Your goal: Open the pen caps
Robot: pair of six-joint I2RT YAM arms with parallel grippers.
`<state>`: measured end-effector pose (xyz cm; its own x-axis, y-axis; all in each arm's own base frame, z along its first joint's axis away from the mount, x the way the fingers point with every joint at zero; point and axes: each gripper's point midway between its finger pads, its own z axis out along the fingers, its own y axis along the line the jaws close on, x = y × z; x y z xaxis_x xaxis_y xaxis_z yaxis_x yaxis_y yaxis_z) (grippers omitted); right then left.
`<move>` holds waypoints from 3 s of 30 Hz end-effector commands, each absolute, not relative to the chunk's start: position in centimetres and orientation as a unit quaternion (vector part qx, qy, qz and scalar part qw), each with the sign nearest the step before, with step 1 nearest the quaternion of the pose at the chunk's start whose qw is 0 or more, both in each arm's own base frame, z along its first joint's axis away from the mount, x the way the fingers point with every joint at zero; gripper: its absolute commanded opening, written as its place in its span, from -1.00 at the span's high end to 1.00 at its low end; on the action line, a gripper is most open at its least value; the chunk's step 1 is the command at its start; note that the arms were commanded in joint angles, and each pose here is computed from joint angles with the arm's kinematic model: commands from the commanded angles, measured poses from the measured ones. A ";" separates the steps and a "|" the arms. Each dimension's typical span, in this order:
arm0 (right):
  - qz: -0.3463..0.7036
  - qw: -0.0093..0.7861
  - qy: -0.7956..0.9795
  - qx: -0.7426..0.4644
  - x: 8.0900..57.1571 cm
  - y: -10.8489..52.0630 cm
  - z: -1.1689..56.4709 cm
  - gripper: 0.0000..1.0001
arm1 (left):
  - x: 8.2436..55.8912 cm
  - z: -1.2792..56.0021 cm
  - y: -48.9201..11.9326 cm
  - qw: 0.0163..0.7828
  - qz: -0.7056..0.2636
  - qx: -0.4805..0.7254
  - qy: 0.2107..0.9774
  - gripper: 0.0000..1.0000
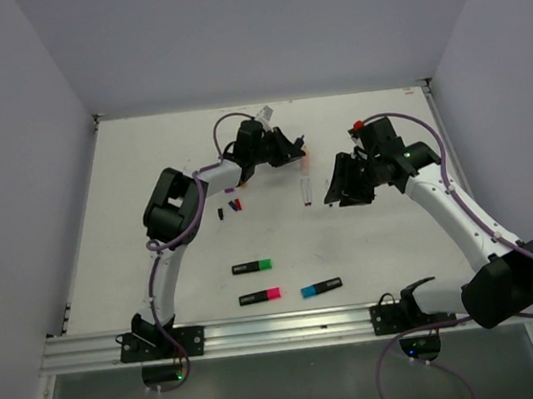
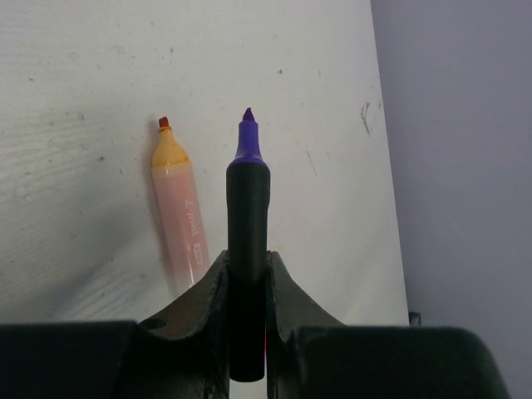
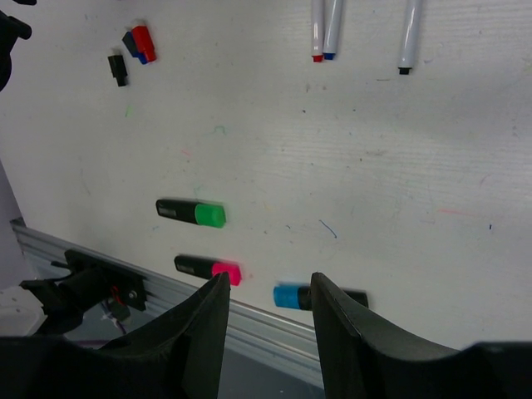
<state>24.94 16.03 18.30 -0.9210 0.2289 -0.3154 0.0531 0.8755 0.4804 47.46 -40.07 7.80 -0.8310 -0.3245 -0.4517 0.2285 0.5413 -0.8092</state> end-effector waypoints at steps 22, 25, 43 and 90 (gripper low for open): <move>0.231 0.181 0.953 0.075 24.7 15.3 17.9 0.04 | 48.4 2.8 -37.4 0.284 -0.407 -0.072 0.865 0.15; 0.228 0.178 0.955 0.068 24.8 15.3 17.6 0.03 | 47.8 2.7 -37.0 0.283 -0.399 -0.073 0.869 -0.04; 0.192 0.086 0.976 -0.061 22.7 16.3 15.0 0.00 | 45.3 8.8 -32.4 0.322 -0.341 -0.052 0.882 -0.36; 0.229 0.091 0.962 -0.115 18.7 20.6 15.1 -0.03 | 13.8 6.1 -25.1 0.128 -0.280 0.097 0.946 1.00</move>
